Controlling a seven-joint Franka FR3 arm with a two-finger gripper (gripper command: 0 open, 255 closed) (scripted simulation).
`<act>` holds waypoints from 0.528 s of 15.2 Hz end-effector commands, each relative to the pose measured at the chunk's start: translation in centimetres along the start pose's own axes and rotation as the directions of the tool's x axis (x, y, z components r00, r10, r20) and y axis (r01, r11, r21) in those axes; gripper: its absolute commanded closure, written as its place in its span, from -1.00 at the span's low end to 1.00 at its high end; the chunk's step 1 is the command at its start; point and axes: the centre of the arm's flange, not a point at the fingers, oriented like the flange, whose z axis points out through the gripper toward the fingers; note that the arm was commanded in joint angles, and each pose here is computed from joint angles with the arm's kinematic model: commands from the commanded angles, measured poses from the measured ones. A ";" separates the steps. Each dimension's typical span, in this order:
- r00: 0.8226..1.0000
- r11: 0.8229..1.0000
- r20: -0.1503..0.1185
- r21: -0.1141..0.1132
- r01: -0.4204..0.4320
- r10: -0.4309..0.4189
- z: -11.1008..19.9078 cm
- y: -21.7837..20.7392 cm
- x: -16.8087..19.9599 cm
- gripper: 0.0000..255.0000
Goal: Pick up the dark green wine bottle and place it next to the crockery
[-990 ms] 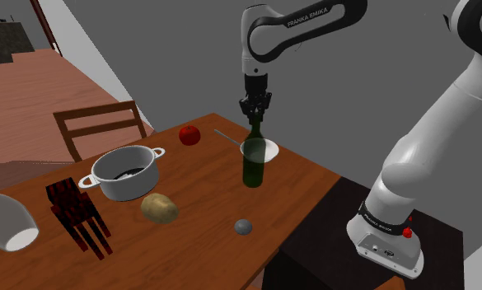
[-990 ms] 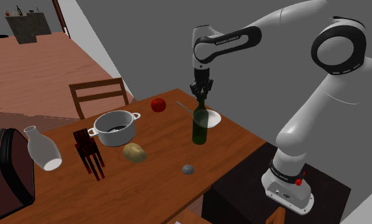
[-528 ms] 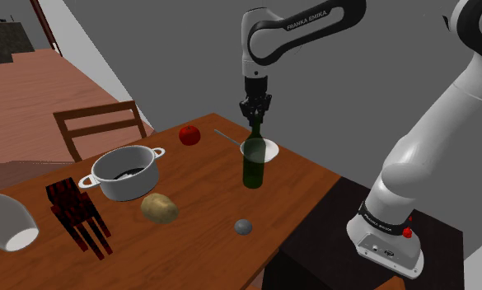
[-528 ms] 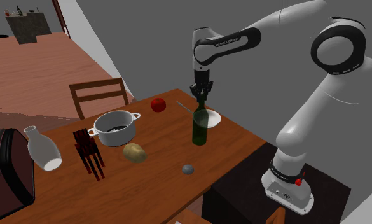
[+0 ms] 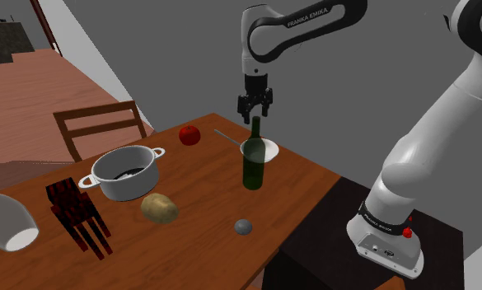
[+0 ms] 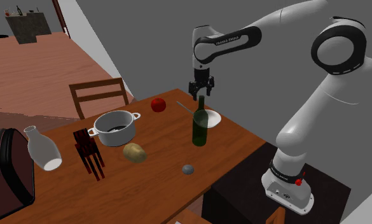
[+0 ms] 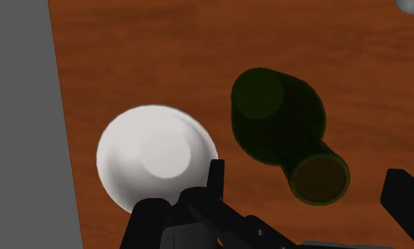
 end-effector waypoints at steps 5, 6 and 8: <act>1.000 1.000 0.000 0.000 0.000 0.000 -4.3 0.0 0.0 -1.00; 1.000 1.000 0.000 0.000 0.000 0.000 -4.3 0.0 0.0 -1.00; 1.000 1.000 0.000 0.000 0.000 0.000 -4.3 0.0 0.0 -1.00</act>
